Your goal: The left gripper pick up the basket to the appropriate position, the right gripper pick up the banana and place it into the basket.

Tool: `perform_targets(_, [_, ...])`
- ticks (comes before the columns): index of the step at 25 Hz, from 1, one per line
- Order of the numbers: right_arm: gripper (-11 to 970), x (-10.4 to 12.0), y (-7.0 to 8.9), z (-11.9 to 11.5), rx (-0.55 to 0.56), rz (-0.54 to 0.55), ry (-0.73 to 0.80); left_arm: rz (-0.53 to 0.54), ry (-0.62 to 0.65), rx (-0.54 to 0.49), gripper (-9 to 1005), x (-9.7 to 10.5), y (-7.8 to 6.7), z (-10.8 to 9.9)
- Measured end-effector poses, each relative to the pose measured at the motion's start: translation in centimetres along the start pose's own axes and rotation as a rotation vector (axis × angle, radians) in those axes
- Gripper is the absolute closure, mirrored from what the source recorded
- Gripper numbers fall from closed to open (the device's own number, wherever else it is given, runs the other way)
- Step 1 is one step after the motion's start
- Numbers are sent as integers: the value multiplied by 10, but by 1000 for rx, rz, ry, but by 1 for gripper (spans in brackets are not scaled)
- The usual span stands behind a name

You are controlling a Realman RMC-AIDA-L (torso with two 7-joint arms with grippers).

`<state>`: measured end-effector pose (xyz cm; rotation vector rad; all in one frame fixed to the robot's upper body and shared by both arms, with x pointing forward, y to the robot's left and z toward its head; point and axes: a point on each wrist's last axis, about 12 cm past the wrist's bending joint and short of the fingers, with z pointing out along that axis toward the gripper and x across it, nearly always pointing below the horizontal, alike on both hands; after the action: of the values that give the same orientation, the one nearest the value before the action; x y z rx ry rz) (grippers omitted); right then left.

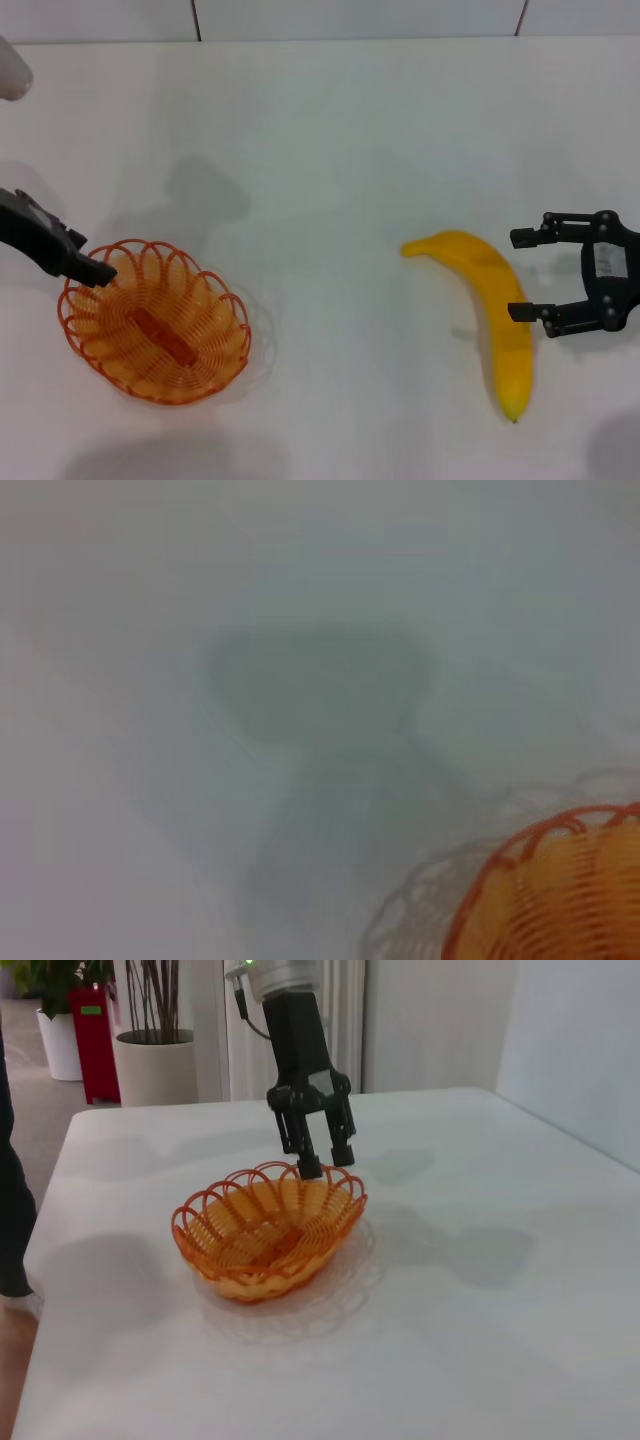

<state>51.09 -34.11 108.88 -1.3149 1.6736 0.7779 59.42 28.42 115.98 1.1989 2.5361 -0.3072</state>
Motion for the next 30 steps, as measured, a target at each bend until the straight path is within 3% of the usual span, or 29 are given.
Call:
perform_targets(16, [107, -1, -1, 1, -2, -3, -2, -2, 35, -22, 371, -11, -3, 17])
perform_targets(22, [108, -1, -1, 1, -2, -3, -2, -15, 30, -32, 638, -17, -2, 17])
perform_targets(25, [108, -1, -1, 1, -2, -3, -2, -28, 36, -30, 843, -15, -2, 19])
perform_targets(30, [107, -1, -1, 1, -2, -3, -2, -37, 43, -23, 874, -14, -1, 22])
